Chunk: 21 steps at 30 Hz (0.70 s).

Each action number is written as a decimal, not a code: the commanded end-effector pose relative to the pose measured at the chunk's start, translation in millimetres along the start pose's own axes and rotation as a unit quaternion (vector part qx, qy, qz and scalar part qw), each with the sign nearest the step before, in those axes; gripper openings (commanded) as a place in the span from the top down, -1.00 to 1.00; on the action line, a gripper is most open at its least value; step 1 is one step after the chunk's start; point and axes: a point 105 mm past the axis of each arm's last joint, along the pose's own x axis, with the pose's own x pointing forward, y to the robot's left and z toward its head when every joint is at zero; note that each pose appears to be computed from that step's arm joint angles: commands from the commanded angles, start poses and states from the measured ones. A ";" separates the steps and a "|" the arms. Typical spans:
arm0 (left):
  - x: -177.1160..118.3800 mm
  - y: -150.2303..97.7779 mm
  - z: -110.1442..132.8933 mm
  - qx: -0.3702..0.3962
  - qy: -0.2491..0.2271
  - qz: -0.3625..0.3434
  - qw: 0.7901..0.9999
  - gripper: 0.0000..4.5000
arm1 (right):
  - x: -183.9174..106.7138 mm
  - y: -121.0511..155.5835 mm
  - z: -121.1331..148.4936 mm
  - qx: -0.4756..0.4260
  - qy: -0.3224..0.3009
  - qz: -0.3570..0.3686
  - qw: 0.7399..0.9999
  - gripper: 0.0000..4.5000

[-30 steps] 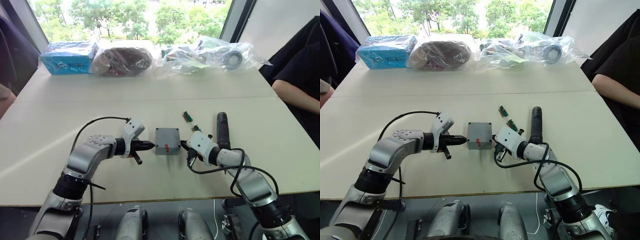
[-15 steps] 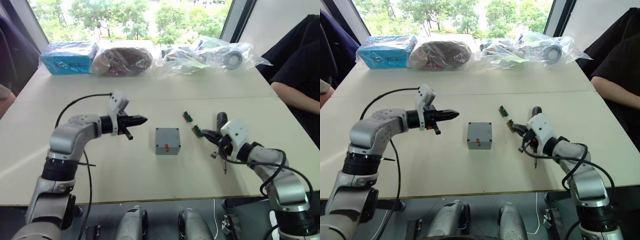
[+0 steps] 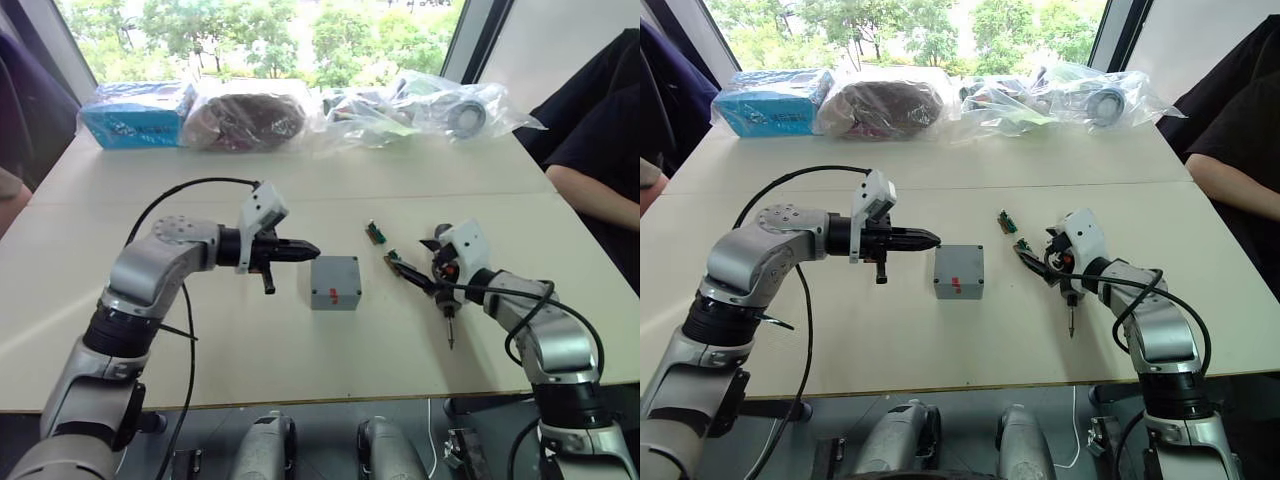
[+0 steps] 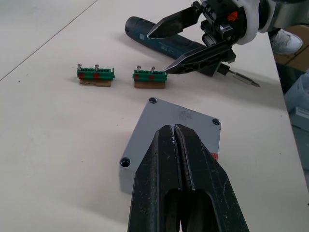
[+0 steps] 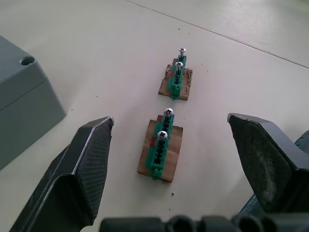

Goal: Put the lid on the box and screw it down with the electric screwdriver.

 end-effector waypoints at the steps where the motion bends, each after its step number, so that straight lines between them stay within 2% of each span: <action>1: -2.0 -5.8 10.6 0.030 -0.009 -0.001 0.999 1.00 | 4.4 -0.5 6.9 -0.003 -0.011 0.000 1.000 -0.39; 5: -1.9 -7.0 8.7 0.030 -0.007 -0.002 1.000 1.00 | 7.6 -1.6 3.7 0.001 -0.005 -0.002 1.000 0.25; 19: -2.4 -6.0 6.5 0.027 -0.006 0.006 1.000 1.00 | 12.4 -2.4 -4.2 0.011 0.008 -0.003 1.000 0.25; 21: -1.9 -5.5 5.8 0.026 -0.006 0.006 1.000 1.00 | 13.1 -2.9 -5.4 0.010 0.011 -0.004 1.000 0.44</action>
